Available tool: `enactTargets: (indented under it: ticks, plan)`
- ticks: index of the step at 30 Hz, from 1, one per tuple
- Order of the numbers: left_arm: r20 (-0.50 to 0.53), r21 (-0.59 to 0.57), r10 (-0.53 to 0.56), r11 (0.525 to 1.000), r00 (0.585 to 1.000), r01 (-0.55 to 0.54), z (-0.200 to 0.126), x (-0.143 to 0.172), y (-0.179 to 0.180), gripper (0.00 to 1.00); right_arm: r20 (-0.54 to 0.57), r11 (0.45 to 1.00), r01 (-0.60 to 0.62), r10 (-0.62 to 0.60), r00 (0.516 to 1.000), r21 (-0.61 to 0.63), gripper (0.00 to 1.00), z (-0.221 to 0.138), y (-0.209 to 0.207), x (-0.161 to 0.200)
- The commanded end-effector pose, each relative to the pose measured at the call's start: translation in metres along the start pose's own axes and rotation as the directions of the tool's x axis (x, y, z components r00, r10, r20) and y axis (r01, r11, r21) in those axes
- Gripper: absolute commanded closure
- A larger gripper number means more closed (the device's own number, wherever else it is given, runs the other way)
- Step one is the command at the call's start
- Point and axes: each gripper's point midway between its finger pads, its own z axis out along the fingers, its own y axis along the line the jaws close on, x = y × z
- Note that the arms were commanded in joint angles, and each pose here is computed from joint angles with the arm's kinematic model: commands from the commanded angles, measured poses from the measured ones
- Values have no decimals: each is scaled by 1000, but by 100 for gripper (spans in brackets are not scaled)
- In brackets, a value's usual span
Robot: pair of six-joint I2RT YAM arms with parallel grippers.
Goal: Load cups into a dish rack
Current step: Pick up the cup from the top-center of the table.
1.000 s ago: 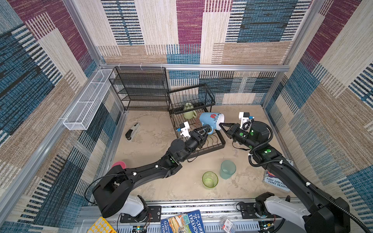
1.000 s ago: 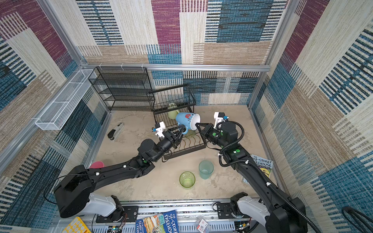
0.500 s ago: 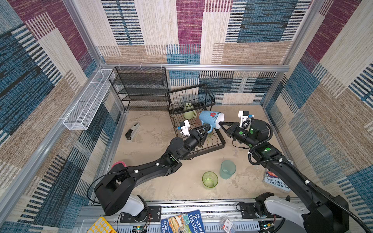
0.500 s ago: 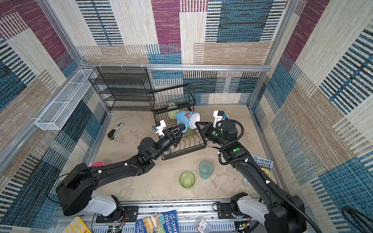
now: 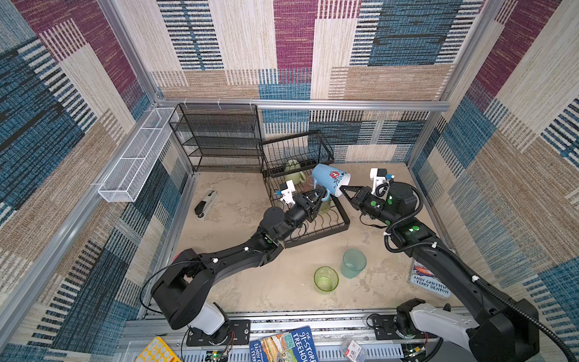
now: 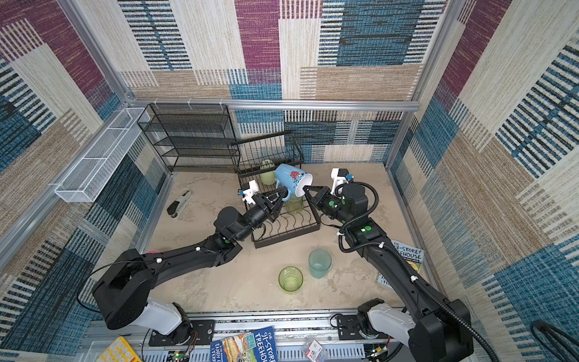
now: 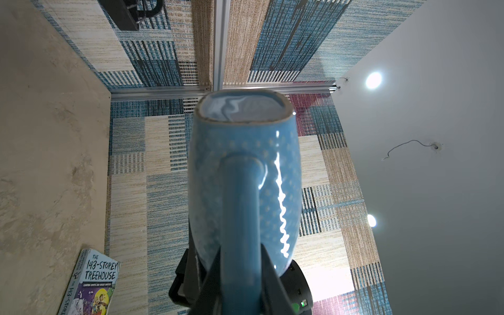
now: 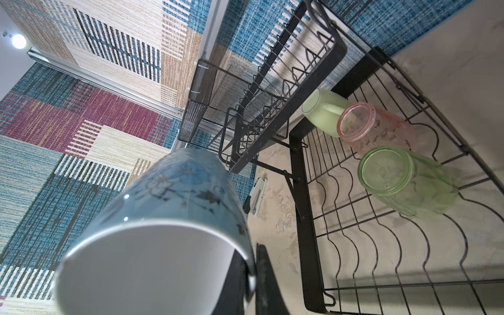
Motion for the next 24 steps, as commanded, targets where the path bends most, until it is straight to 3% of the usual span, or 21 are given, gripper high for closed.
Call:
enactTargets:
  ticks: [1, 24]
  plan:
    - [-98, 46, 44, 998, 994, -40, 2, 17, -11, 82, -75, 996, 33, -39, 996, -80, 100, 0, 19, 11]
    - [-156, 41, 103, 994, 982, -98, -12, 18, -26, 71, -65, 979, 151, -161, 985, -135, 100, -5, 42, -1]
